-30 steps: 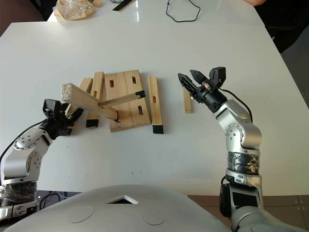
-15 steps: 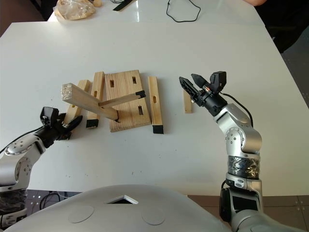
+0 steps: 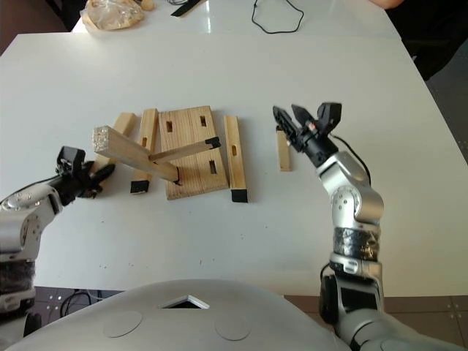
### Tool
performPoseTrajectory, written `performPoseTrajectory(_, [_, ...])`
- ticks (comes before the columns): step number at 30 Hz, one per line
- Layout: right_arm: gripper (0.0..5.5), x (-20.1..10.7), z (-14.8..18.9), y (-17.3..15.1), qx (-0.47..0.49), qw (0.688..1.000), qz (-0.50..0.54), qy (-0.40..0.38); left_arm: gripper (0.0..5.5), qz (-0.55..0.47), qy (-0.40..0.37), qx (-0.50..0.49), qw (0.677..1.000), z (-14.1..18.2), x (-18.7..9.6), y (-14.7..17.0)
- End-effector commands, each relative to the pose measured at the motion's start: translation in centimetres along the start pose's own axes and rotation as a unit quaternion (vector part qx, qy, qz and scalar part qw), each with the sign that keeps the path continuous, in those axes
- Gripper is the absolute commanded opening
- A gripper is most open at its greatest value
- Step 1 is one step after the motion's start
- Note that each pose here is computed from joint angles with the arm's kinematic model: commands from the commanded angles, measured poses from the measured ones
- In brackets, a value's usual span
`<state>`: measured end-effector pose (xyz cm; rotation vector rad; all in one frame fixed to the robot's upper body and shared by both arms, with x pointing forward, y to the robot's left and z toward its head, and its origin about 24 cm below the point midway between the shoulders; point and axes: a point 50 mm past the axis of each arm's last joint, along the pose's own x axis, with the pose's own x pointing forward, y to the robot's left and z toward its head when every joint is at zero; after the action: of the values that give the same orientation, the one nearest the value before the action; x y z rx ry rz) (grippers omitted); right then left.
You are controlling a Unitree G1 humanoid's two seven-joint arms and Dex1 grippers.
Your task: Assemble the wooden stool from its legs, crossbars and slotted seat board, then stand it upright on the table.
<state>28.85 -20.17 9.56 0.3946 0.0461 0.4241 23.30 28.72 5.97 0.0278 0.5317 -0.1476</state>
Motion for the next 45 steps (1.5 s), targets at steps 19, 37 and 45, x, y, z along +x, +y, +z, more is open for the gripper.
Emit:
performPoseTrajectory(19, [3.22, 2.8, 14.1, 16.5, -0.035, 0.826, 0.557, -0.077, 2.03, -0.617, -0.313, 0.113, 0.713, 21.1, -8.5, -9.0])
performPoseTrajectory(37, [3.0, 3.4, 13.7, 17.3, -0.071, 0.819, 0.567, -0.053, 2.03, -0.63, -0.262, 0.166, 0.712, 19.6, -6.8, -10.7])
performPoseTrajectory(45, [2.06, 3.3, 13.7, 17.0, -0.076, 0.819, 0.566, -0.056, 2.03, -0.62, -0.261, 0.164, 0.721, 19.2, -6.5, -10.5])
